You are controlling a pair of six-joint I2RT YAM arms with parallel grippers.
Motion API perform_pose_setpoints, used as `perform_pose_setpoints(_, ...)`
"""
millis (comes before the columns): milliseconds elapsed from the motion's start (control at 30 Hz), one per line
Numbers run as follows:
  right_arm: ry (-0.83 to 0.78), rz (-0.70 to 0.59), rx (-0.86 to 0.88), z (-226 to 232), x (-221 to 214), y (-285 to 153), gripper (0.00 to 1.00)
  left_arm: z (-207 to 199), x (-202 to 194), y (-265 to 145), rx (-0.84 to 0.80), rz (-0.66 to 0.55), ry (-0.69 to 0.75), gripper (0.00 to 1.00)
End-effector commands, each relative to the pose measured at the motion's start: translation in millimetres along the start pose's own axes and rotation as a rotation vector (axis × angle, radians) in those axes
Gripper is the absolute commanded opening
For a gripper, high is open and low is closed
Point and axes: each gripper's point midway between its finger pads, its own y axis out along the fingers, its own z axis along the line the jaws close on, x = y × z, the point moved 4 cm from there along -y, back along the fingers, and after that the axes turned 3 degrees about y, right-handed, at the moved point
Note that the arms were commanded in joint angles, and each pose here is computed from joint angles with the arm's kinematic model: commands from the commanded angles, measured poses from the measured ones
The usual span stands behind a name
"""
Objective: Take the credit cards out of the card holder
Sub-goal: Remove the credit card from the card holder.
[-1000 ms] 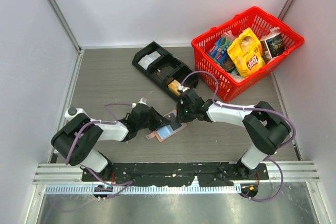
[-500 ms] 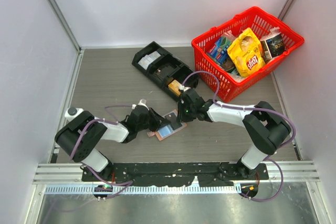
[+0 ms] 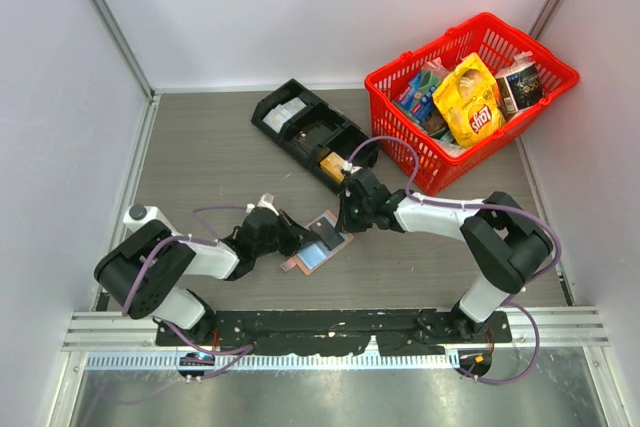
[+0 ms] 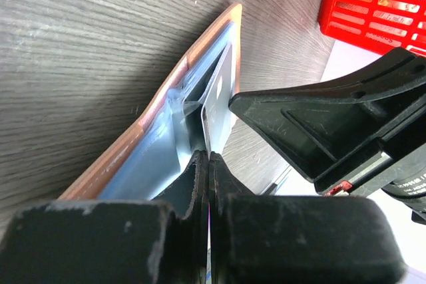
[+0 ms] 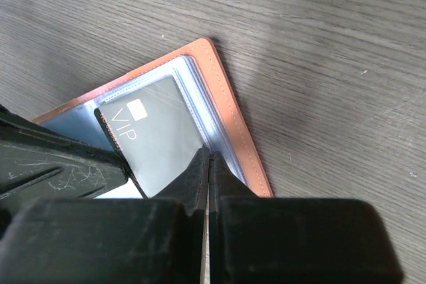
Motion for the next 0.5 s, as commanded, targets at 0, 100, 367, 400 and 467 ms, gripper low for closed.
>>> perform_pose_setpoints(0,0.028,0.1,-0.102,-26.9,-27.8,7.8,0.01,-10.0,1.1,-7.4,-0.033,-0.014,0.03,0.0)
perform_pose_setpoints(100,0.039,0.095,-0.113,-29.6,-26.6,7.4,0.01,4.4,-0.8,-10.4,0.045,-0.009,0.033,0.0)
perform_pose_setpoints(367,0.031,0.076,-0.062,-17.9,-16.4,1.0,0.01,6.1,-3.1,-10.3,0.065,0.012,0.041,0.16)
perform_pose_setpoints(400,0.027,0.07,-0.056,-16.3,-14.7,-0.7,0.02,5.3,-3.6,-9.6,0.065,0.017,0.048,0.18)
perform_pose_setpoints(467,0.012,0.062,-0.049,-13.9,-11.2,-4.4,0.04,3.6,-2.4,-8.9,0.067,0.015,0.048,0.21)
